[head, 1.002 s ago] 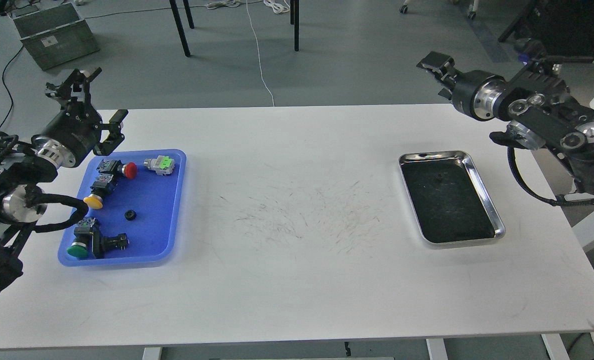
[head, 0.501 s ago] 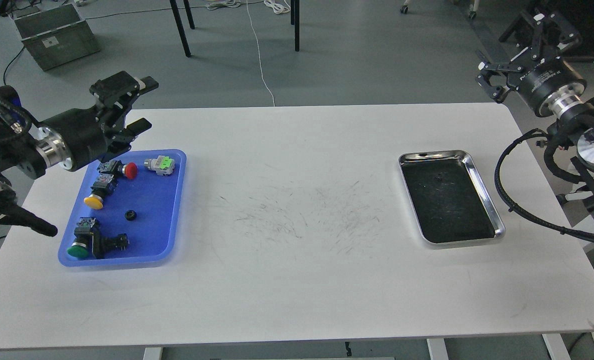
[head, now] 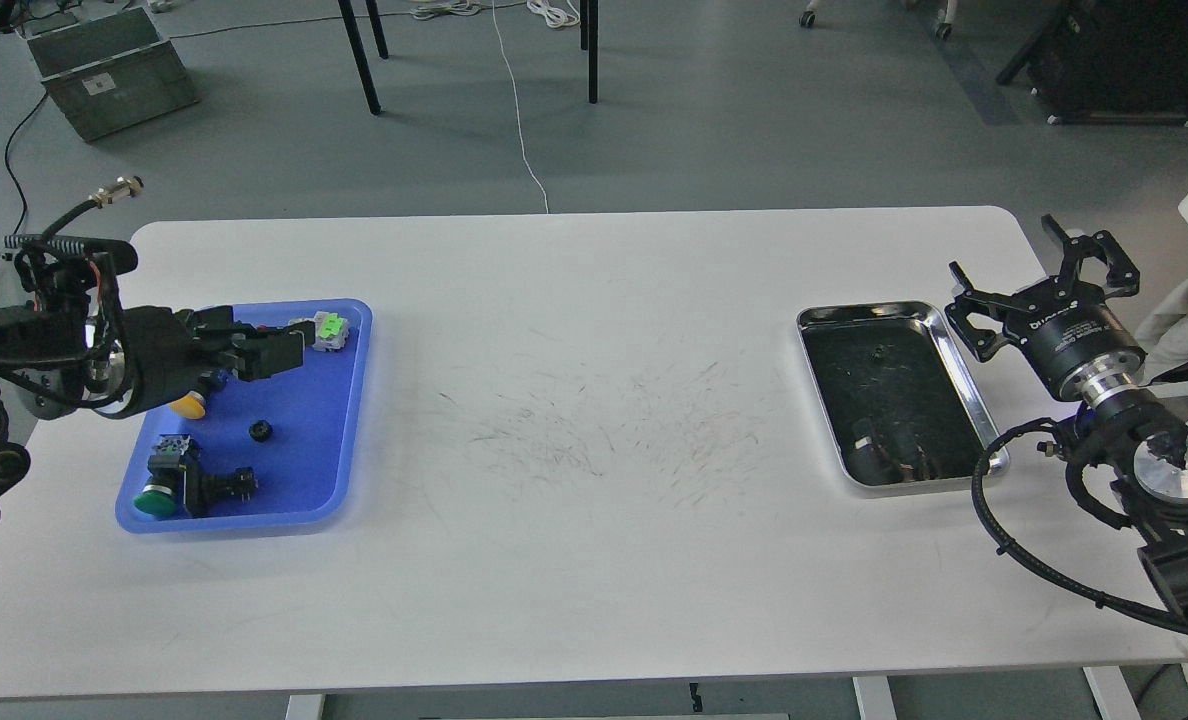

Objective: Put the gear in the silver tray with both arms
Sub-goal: 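Grasp a second black gear in the blue tray with the left gripper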

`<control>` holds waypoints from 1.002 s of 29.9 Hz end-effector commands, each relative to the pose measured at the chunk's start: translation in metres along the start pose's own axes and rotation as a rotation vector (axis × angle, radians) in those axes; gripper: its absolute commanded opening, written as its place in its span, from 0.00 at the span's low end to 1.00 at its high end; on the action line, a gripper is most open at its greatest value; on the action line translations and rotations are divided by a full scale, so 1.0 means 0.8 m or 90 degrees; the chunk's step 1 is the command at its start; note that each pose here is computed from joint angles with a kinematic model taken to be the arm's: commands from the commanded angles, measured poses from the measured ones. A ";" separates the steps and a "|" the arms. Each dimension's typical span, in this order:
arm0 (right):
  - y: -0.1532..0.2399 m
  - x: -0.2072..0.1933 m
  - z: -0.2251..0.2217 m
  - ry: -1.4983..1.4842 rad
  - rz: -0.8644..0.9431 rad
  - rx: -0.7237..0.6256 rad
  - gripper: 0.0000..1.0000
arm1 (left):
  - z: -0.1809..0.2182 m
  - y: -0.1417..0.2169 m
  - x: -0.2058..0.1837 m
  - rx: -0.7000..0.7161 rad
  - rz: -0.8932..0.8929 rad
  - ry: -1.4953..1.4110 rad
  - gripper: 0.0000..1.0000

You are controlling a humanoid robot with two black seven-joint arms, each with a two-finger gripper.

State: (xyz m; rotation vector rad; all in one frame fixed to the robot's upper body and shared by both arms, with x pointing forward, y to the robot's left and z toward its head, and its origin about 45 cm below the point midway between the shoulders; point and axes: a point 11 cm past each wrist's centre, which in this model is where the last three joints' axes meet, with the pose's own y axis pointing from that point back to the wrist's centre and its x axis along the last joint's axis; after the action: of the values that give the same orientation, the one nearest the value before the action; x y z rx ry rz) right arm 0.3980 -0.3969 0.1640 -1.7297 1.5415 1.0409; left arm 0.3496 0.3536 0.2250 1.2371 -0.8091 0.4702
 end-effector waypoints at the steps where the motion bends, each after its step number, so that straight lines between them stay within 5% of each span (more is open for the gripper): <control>1: 0.000 0.002 0.006 -0.004 0.002 -0.002 0.94 | -0.002 -0.011 -0.023 0.005 -0.024 -0.051 0.97; 17: 0.000 0.002 0.009 0.001 0.003 -0.009 0.94 | -0.036 -0.055 -0.088 0.043 -0.057 -0.009 0.95; 30: 0.000 0.002 0.011 0.002 0.003 -0.011 0.94 | -0.057 -0.061 -0.115 0.060 -0.065 -0.019 0.82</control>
State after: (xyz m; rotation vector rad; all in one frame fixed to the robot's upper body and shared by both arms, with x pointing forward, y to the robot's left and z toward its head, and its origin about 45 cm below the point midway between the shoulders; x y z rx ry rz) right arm 0.3970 -0.3911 0.1584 -1.7389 1.5433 1.0560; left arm 0.3389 0.3889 0.1224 1.3667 -0.7473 0.4108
